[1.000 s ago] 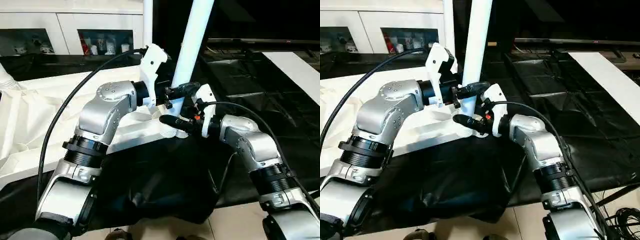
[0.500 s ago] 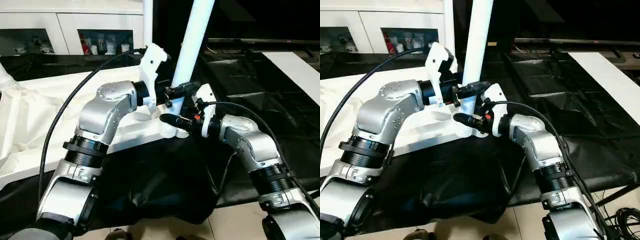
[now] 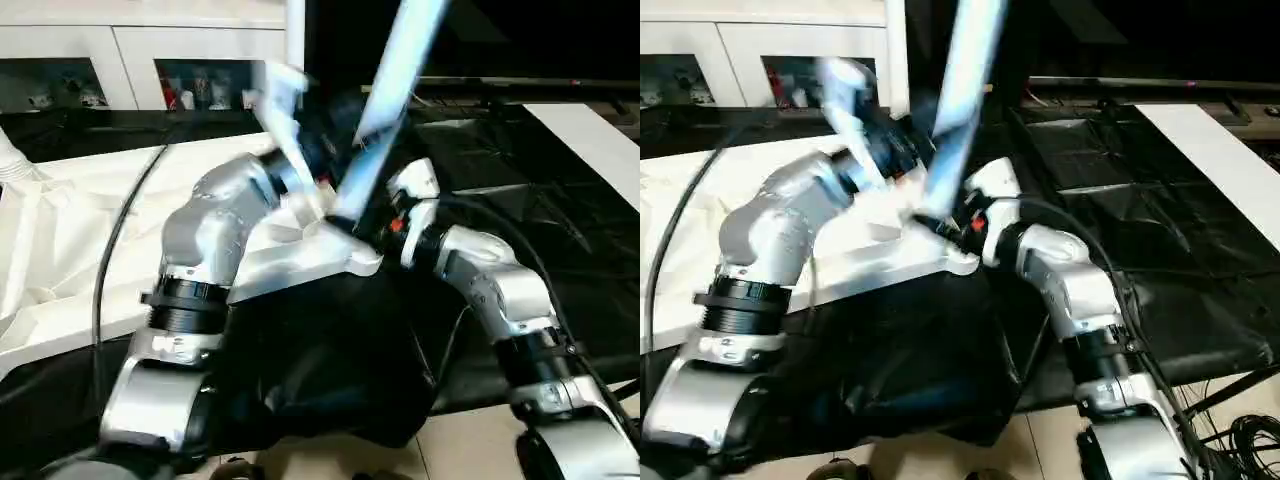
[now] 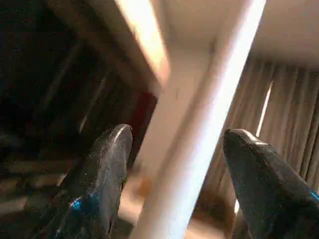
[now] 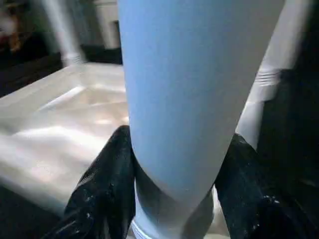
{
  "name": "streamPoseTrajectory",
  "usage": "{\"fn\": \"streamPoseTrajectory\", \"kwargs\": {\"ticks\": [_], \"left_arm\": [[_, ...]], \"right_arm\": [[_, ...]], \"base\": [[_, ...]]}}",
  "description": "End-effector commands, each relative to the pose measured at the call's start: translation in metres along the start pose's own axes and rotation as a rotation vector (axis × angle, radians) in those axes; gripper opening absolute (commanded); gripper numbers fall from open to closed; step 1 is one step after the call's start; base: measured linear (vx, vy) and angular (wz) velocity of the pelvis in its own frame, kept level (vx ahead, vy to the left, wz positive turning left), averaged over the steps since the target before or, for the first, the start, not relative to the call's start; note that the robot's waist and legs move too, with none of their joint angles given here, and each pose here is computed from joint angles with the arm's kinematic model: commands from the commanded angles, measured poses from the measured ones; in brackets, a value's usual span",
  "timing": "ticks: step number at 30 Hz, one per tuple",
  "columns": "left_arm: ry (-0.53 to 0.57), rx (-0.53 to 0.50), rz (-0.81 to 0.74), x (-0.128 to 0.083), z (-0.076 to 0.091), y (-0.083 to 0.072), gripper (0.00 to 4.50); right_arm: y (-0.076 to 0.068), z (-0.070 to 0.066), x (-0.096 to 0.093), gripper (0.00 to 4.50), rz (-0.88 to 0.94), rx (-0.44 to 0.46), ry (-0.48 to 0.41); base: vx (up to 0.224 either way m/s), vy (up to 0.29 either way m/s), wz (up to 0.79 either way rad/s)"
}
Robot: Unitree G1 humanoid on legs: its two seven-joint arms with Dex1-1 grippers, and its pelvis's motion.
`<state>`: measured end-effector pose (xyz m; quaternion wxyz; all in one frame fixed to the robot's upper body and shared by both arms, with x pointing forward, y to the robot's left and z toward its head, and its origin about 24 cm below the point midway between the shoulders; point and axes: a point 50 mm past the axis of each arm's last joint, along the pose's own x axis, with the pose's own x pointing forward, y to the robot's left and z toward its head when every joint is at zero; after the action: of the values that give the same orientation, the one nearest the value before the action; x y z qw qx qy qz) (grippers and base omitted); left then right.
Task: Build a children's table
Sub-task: Insert table leg to table base
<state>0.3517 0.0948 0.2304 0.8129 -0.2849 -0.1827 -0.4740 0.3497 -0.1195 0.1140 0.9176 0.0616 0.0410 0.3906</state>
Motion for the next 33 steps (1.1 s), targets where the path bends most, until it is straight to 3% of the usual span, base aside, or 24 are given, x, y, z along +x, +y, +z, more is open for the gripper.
{"fn": "streamPoseTrajectory", "kwargs": {"ticks": [1,5,6,7,8,9,16,18,22,32,33], "left_arm": [[0.059,0.078,0.039,-0.004,0.001,0.009,3.3],[0.479,0.399,0.064,-0.023,-0.034,0.026,3.3],[0.695,0.554,0.032,-0.038,-0.052,0.033,3.3],[0.815,0.623,-0.012,-0.048,-0.063,0.037,3.3],[0.877,0.654,-0.044,-0.055,-0.069,0.038,3.3],[0.93,0.617,-0.082,-0.063,-0.078,0.039,3.3],[1.06,0.458,-0.092,-0.079,-0.102,0.044,2.91],[1.089,0.439,-0.081,-0.082,-0.105,0.046,2.56],[1.164,0.428,-0.074,-0.089,-0.109,0.051,2.47],[1.254,0.502,-0.011,-0.099,-0.108,0.064,1.54],[1.259,0.497,-0.015,-0.1,-0.107,0.064,1.28]], "right_arm": [[-0.01,0.009,-0.008,1.84,-0.05,-0.004,-0.036],[-0.017,0.006,-0.02,1.84,-0.083,-0.013,-0.012],[-0.02,0.005,-0.026,1.84,-0.098,-0.015,-0.005],[-0.022,0.005,-0.03,1.84,-0.108,-0.016,0.002],[-0.023,0.004,-0.033,1.84,-0.114,-0.016,0.007],[-0.026,0.004,-0.038,1.84,-0.129,-0.019,0.018],[-0.026,0.0,-0.058,1.84,-0.123,-0.03,0.07],[-0.025,-0.002,-0.06,1.84,-0.12,-0.032,0.079],[-0.023,-0.005,-0.063,1.84,-0.117,-0.033,0.095],[-0.017,-0.007,-0.065,1.84,-0.115,-0.027,0.109],[-0.017,-0.007,-0.065,1.84,-0.114,-0.026,0.11]], "base": [[0.0,0.0,0.0],[0.0,0.0,0.0],[0.0,0.0,0.0],[0.0,0.0,0.0],[0.0,0.0,0.0],[0.0,0.0,0.0],[0.0,0.0,0.0],[0.0,0.0,0.0],[0.0,0.0,0.0],[0.0,0.0,0.0],[0.0,0.0,0.0]]}}
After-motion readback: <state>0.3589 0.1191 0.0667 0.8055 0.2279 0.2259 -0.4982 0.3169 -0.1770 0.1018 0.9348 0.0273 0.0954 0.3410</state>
